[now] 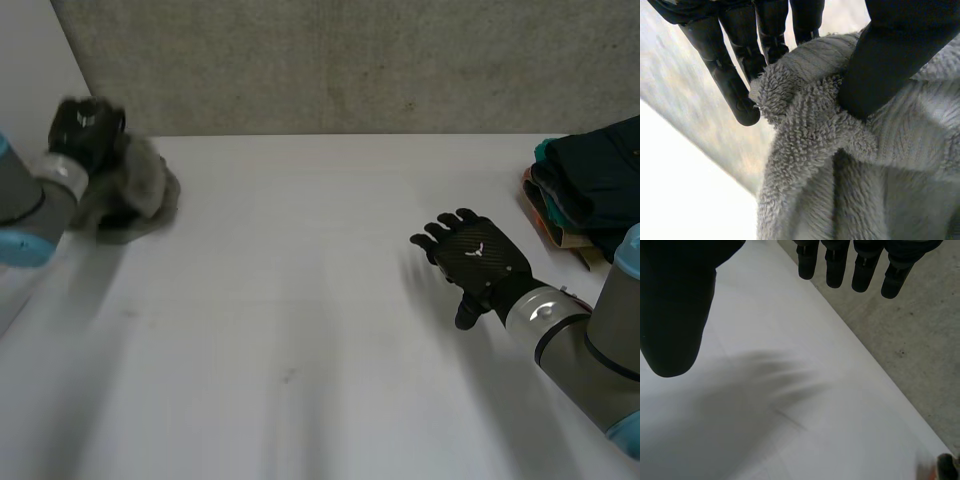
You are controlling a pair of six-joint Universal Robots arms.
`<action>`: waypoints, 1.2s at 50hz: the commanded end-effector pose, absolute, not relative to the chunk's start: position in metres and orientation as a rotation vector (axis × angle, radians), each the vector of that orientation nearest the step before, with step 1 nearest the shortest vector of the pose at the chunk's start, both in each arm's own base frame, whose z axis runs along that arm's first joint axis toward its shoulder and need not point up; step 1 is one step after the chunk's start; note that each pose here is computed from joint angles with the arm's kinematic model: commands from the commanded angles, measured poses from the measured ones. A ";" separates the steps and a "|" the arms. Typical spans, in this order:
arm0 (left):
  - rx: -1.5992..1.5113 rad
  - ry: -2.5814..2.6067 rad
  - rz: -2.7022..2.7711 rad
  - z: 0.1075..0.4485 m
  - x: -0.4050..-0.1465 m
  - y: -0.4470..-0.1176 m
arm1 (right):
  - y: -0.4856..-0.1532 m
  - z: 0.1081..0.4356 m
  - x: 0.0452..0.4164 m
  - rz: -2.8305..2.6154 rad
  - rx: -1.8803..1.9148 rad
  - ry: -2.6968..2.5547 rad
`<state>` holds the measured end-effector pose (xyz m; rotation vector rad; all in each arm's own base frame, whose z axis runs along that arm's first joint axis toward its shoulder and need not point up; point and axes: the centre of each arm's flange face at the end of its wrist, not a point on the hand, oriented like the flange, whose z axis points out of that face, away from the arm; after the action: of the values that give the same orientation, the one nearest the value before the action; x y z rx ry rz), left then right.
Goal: Fold the laundry.
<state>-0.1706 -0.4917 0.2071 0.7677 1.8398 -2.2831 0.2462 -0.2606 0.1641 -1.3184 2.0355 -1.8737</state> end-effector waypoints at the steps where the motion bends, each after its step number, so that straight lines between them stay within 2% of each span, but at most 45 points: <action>1: 0.748 1.794 -2.736 0.316 -0.254 -0.389 | -0.265 0.170 0.242 -1.942 -1.285 2.068; 4: 0.792 1.843 -2.859 0.335 -0.282 -0.345 | -0.267 0.176 0.239 -1.981 -1.259 2.099; 7: 0.865 1.936 -2.862 0.322 -0.303 -0.323 | -0.269 0.184 0.235 -2.031 -1.233 2.114; 11: 1.034 2.120 -2.787 0.283 -0.344 -0.287 | -0.275 0.191 0.227 -2.066 -1.159 2.145; 12: 1.091 2.218 -2.717 0.261 -0.360 -0.275 | -0.276 0.192 0.226 -2.067 -1.136 2.150; 16: 1.203 2.406 -2.524 0.209 -0.392 -0.249 | -0.284 0.198 0.219 -2.070 -0.989 2.169; 20: 1.278 2.491 -2.417 0.184 -0.408 -0.233 | -0.297 0.205 0.206 -2.095 -0.857 2.205; 25: 1.294 2.495 -2.400 0.187 -0.407 -0.226 | -0.306 0.209 0.197 -2.110 -0.807 2.222; 30: 1.223 2.432 -2.471 0.225 -0.388 -0.227 | -0.303 0.207 0.197 -2.088 -0.825 2.231; 34: 1.058 2.332 -2.514 0.257 -0.344 -0.252 | -0.291 0.207 0.202 -2.001 -0.861 2.268; 37: 0.968 2.284 -2.481 0.262 -0.315 -0.272 | -0.270 0.210 0.213 -1.886 -0.929 2.264; 41: 0.890 2.206 -2.317 0.246 -0.264 -0.315 | -0.241 0.211 0.229 -1.739 -1.016 2.246; 44: 0.924 2.163 -2.227 0.234 -0.242 -0.333 | -0.225 0.205 0.239 -1.670 -1.067 2.236; 49: 1.080 2.126 -2.036 0.190 -0.194 -0.376 | -0.207 0.195 0.261 -1.655 -1.152 2.147; 53: 1.174 2.083 -1.992 0.171 -0.176 -0.396 | -0.203 0.172 0.275 -1.614 -1.197 2.120; 60: 1.197 2.072 -1.970 0.146 -0.169 -0.427 | -0.213 0.153 0.285 -1.678 -1.193 2.117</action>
<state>-0.1731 -0.4010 0.1669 1.1685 2.0848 -1.9831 0.2768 -0.2038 0.1692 -1.1989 2.1172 -1.6211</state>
